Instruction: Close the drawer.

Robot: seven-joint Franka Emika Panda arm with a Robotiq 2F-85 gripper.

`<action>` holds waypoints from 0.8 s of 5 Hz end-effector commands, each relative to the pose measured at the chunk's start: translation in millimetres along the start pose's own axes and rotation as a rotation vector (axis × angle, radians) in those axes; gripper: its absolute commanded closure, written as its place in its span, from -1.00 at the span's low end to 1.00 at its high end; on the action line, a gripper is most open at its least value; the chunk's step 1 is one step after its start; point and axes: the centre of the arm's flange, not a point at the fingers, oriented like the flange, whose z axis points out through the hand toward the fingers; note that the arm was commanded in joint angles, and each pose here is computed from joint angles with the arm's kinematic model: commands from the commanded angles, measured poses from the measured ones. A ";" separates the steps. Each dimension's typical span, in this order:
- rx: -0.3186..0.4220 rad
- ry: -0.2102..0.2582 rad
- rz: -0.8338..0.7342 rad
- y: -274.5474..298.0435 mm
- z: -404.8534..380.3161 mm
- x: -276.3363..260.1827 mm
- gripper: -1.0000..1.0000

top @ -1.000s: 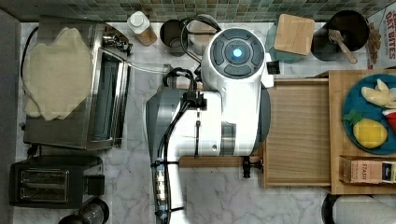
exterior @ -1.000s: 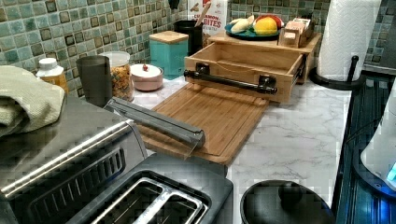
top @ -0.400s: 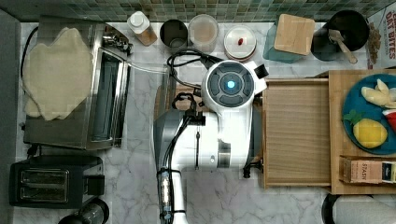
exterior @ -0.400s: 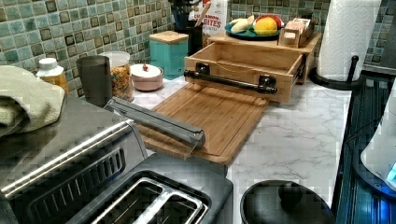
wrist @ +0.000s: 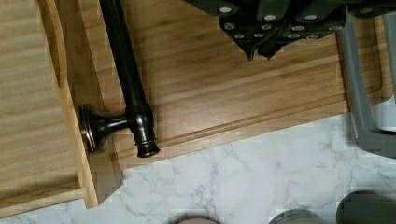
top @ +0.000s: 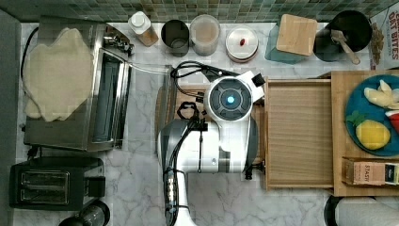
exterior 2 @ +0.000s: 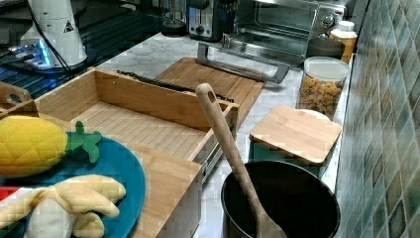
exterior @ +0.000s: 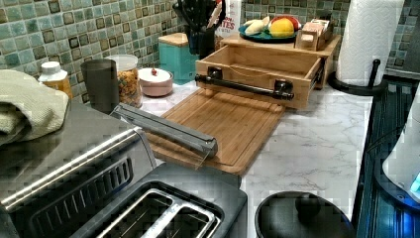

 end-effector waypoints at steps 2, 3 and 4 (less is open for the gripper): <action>-0.062 0.021 -0.101 38.1 65.8 -21.5 1.00; -0.073 0.003 -0.118 48.5 81.3 -20.2 1.00; -0.068 0.014 -0.129 63.7 88.4 -20.9 1.00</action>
